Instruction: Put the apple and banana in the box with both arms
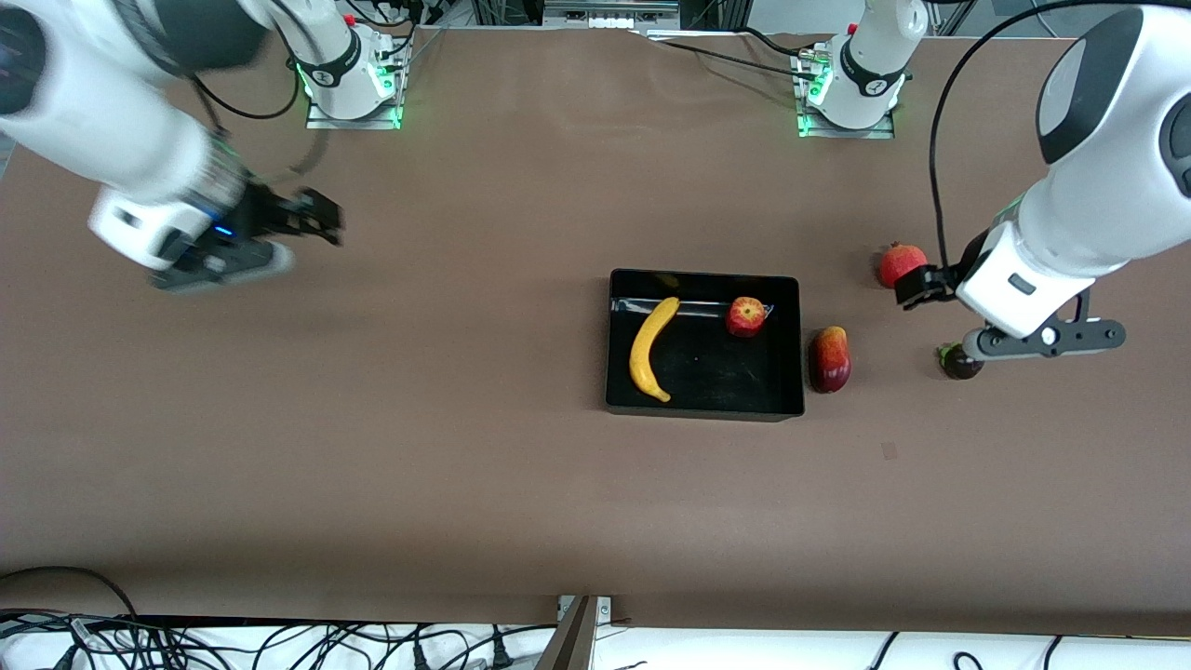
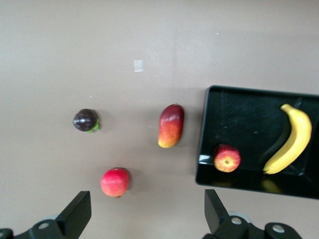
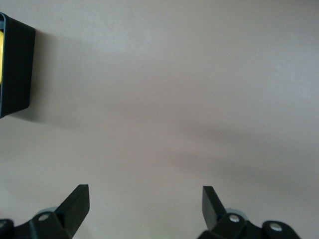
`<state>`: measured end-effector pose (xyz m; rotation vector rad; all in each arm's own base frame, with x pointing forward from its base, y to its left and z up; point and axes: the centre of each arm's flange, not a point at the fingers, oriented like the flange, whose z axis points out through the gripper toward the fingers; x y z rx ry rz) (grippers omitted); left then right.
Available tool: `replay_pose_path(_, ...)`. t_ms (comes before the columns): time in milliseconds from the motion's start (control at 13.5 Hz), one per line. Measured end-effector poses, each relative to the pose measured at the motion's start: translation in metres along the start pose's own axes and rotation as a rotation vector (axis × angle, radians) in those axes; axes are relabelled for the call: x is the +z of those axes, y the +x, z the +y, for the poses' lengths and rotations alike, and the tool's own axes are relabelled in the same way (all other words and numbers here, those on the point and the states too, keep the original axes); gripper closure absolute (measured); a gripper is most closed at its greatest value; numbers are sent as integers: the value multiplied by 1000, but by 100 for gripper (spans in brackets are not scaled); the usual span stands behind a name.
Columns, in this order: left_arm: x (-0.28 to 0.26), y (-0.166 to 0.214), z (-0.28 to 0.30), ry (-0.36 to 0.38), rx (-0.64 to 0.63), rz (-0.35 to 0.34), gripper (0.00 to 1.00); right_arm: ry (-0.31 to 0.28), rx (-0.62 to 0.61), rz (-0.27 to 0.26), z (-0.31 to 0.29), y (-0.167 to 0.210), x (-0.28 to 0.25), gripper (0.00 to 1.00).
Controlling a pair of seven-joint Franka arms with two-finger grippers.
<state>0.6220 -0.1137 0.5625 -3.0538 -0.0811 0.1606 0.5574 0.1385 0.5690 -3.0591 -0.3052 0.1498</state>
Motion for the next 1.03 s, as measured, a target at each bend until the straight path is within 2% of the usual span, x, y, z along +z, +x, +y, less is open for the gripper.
replay_pose_path(222,8,-13,-25,-42,64,41,0,14,42,4,33,-16,-21,0)
replay_pose_path(369,8,-31,-37,-36,72,57,0,10,68,4,48,-17,-21,0)
replay_pose_path(591,2,-62,-46,-35,62,122,0,7,84,-3,57,-15,-17,0)
replay_pose_path(665,2,-71,-49,-36,57,125,0,6,84,-4,57,-15,-16,0)
replay_pose_path(812,7,-82,-55,-33,49,88,0,6,82,-5,56,-15,-16,0)
replay_pose_path(1034,11,-82,-55,-31,51,69,0,6,36,-5,57,-14,-16,0)
